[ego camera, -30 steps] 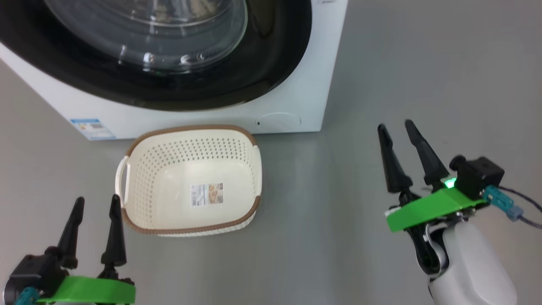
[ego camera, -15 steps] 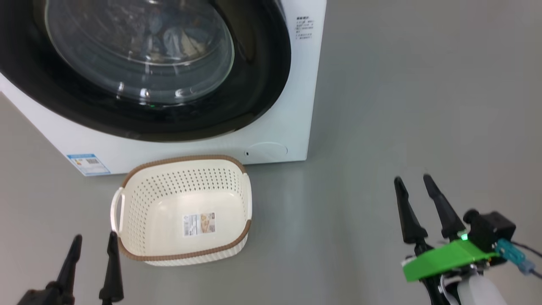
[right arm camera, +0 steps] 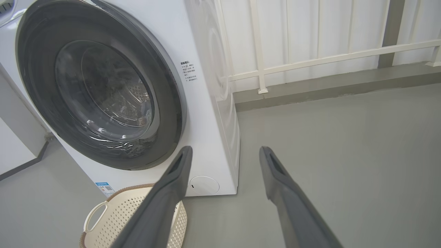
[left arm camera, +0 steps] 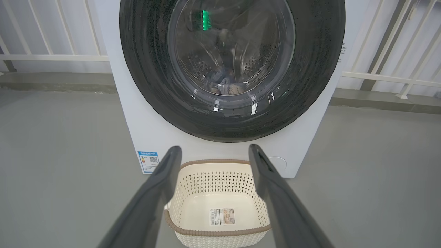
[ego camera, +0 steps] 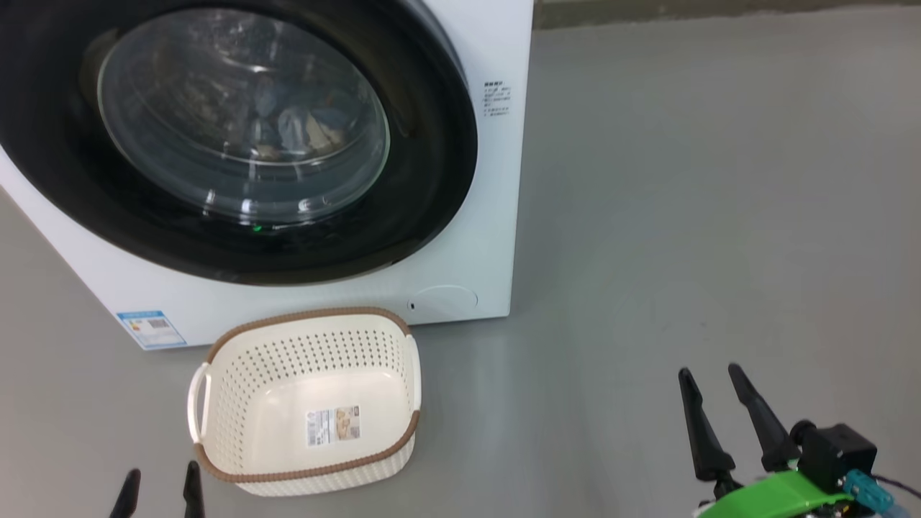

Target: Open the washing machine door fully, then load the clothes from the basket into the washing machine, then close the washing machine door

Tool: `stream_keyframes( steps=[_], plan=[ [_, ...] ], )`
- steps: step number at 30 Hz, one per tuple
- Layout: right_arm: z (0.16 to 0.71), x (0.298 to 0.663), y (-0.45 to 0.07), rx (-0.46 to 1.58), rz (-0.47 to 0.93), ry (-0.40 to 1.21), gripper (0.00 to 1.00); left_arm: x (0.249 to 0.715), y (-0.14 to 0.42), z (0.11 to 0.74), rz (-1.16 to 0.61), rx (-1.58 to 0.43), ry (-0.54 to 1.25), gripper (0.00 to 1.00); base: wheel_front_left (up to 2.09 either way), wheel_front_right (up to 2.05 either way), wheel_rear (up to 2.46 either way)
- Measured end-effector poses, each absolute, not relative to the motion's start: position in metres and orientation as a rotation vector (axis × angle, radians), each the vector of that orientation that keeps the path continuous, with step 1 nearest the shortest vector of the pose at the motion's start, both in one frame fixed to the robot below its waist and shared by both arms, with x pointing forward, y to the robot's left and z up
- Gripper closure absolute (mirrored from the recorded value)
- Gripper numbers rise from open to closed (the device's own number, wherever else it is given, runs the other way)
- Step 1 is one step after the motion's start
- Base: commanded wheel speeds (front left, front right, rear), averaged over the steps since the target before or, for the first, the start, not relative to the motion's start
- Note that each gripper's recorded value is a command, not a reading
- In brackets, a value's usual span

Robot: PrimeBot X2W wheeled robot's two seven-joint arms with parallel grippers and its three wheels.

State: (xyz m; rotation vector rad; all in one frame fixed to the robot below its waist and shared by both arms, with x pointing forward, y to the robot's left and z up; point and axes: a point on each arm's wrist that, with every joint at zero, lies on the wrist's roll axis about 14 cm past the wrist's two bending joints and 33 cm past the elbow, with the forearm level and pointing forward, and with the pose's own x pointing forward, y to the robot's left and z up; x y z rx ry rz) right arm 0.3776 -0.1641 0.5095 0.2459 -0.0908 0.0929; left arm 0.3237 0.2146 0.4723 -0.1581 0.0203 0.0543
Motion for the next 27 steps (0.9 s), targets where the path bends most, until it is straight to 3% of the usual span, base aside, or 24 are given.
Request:
stream_keyframes(
  steps=[7,27],
  plan=[
    [0.507,0.363,-0.168,0.237,0.082,-0.085,0.00,0.315,0.213,0.474,0.054,-0.158,0.012,0.00,0.00,0.00,0.00],
    [0.506,0.364,-0.162,0.233,0.100,-0.080,0.00,0.311,0.217,0.475,0.072,-0.157,0.006,0.00,0.00,0.00,0.00]
  ],
)
